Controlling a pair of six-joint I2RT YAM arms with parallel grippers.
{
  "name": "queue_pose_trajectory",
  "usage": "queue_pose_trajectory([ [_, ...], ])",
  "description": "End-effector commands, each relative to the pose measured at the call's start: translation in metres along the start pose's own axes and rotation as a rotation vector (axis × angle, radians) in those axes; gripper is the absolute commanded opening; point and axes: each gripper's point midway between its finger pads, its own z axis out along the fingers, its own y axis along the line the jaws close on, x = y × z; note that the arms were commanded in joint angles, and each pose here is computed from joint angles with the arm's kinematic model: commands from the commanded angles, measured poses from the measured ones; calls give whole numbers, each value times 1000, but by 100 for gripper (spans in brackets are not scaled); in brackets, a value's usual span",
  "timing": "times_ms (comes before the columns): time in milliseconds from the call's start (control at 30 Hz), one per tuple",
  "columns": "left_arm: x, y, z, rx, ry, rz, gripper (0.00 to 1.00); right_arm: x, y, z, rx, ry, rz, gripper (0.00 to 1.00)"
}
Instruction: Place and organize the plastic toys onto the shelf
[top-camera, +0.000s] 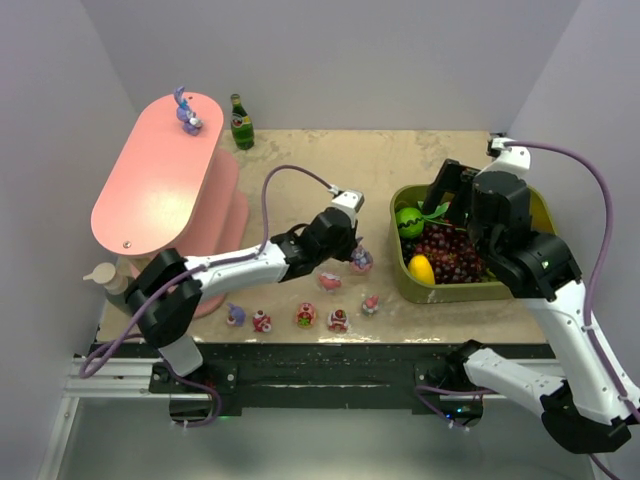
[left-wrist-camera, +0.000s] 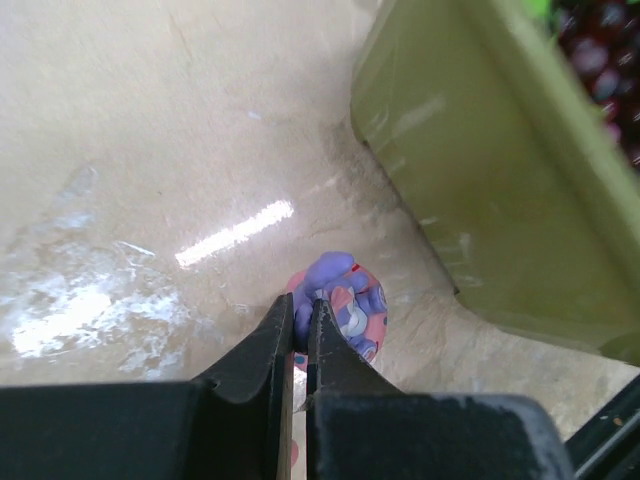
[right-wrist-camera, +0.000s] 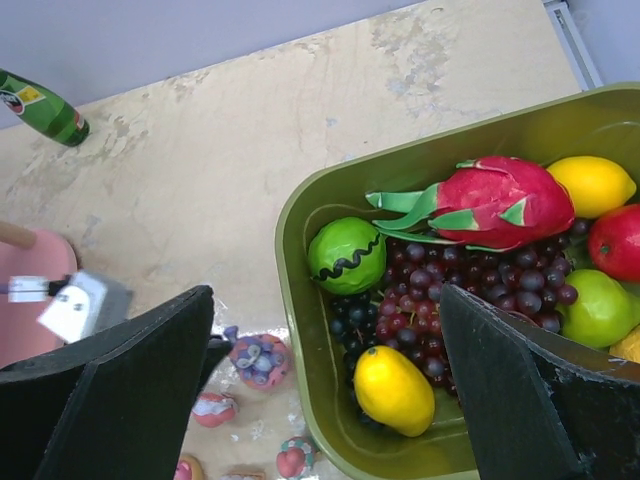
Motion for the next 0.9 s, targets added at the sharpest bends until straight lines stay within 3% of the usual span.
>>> queue_pose_trajectory([
  [0,-90,-6,-54,-44,-173,-13,0,-3,8,6,-21,-17,19,98],
  [133,-131,5,-92,-108,-213,-26,0,1,14,12,-37,-4,23,97],
  [267,-160,44,-130,-223,-172,-120,0,5,20,17,-54,12,22,97],
  [333,-163,60,-148,-306,-155,-91,0,8,24,20,-62,17,22,97],
  [533,-214,74,-219,-328,-297,-127,0,17,39,35,-92,56,7,96],
  [867,-258,109,-293,-292,-461,-199,0,24,75,60,-174,128,-38,95],
])
